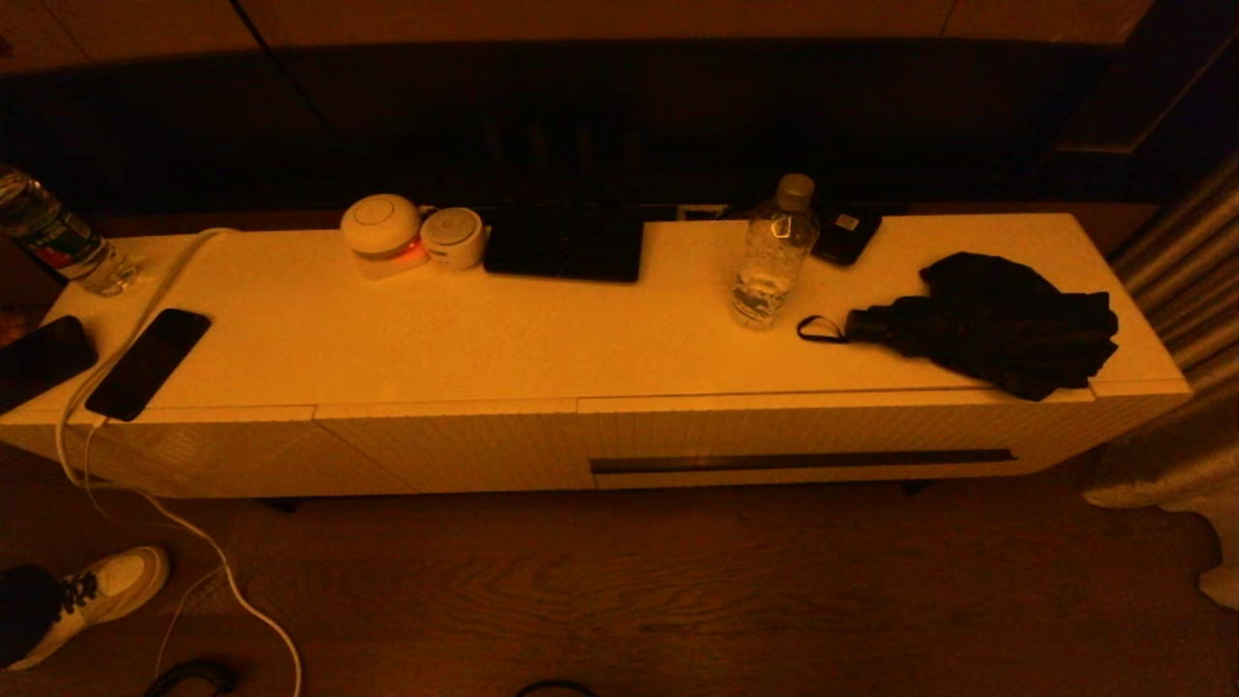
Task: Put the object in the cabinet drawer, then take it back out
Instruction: Open the drawer
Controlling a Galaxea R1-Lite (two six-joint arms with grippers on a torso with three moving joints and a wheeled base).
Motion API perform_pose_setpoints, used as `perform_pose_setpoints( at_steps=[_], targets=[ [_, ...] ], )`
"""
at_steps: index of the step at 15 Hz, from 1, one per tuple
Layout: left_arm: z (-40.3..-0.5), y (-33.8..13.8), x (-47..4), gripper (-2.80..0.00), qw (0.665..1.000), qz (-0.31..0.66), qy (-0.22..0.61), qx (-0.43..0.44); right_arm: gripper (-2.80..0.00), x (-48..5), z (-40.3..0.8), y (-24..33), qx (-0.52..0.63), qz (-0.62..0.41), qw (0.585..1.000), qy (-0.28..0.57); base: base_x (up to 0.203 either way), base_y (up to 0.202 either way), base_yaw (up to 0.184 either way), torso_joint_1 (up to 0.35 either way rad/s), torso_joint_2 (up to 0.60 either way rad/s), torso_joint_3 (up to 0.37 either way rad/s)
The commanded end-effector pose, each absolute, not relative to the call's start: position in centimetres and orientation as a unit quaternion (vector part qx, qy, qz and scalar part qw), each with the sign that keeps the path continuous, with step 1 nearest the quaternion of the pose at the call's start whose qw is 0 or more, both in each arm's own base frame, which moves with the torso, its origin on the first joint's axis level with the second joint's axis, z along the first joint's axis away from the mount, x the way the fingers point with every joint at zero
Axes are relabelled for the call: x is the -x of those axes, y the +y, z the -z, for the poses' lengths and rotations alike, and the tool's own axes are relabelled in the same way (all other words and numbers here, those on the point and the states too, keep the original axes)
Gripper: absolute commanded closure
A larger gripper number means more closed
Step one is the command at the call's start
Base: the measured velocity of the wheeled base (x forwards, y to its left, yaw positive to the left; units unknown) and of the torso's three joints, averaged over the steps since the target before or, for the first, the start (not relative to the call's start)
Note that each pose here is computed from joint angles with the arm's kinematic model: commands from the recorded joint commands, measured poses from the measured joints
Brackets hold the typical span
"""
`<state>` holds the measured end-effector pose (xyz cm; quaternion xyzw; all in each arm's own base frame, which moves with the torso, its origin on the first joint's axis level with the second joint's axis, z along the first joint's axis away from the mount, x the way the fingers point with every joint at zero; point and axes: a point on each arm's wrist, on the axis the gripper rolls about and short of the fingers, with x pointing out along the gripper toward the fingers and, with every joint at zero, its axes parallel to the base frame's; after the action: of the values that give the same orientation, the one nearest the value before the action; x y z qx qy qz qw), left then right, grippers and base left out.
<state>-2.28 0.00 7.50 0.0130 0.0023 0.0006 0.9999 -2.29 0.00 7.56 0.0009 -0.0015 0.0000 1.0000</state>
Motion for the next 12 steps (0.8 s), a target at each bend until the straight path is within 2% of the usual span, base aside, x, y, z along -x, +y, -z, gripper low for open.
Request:
perform_pose_setpoints(
  at_steps=[1, 10, 12],
  targets=[
    [-7.5, 0.0, 2.3, 0.0, 1.0, -0.001, 0.002, -0.013, 0.0, 2.3, -7.6, 0.0, -0.001, 0.001, 1.0, -0.002, 0.0, 0.0, 0.0, 0.0, 0.0, 0.0],
    [-7.5, 0.0, 2.3, 0.0, 1.0, -0.001, 0.002, -0.013, 0.0, 2.3, -7.6, 0.0, 0.003, 0.003, 1.0, -0.004, 0.0, 0.0, 0.0, 0.0, 0.0, 0.0],
    [-7.5, 0.0, 2.3, 0.0, 1.0, -0.001, 0.002, -0.013, 0.0, 2.7, -8.8, 0.0, 0.005, 0.002, 1.0, -0.02, 0.0, 0.0, 0.0, 0.0, 0.0, 0.0]
  ],
)
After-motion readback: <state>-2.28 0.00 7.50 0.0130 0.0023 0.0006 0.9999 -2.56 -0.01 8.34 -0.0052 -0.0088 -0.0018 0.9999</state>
